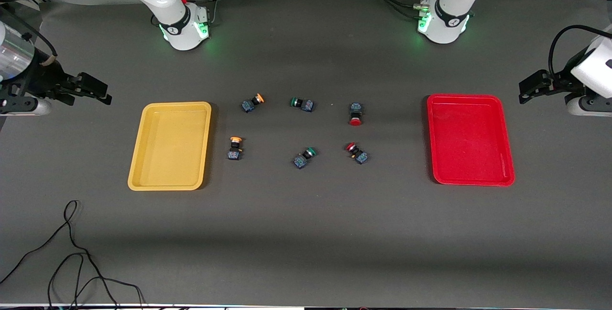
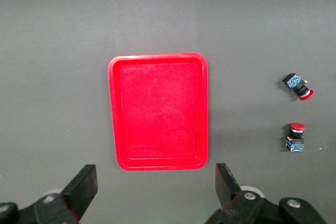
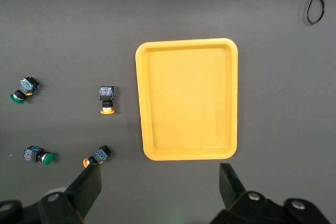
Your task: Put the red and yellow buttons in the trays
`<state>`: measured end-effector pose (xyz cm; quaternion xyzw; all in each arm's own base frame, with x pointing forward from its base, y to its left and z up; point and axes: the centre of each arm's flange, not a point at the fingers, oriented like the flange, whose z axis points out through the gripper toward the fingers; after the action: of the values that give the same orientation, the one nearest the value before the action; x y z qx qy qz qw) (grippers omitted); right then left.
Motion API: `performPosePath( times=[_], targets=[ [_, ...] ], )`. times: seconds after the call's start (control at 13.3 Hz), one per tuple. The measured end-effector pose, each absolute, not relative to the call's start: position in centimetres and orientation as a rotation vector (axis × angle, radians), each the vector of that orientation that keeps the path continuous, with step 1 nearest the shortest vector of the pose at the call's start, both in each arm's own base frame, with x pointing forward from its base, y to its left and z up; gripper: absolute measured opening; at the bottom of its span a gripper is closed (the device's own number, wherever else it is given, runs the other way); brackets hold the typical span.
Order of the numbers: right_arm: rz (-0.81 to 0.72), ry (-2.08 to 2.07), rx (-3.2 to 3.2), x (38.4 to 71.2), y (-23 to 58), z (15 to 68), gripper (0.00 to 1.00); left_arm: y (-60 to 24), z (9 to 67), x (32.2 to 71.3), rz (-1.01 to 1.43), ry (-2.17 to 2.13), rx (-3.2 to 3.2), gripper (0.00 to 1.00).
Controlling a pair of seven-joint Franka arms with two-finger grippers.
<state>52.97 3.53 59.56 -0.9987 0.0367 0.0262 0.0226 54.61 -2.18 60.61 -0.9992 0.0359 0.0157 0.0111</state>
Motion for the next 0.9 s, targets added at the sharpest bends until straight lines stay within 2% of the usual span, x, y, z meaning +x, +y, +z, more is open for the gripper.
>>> performPosePath(
  times=[0.45,0.9],
  targets=[
    [0.207,0.45,-3.085,51.0,14.6,52.8,1.0,-2.1,60.6,54.6,0.049,0.11,-3.117,1.0],
    [0.372,0.912,-2.969,46.0,22.1,42.5,1.0,-2.2,60.5,54.6,0.056,0.113,-3.117,1.0]
  ],
)
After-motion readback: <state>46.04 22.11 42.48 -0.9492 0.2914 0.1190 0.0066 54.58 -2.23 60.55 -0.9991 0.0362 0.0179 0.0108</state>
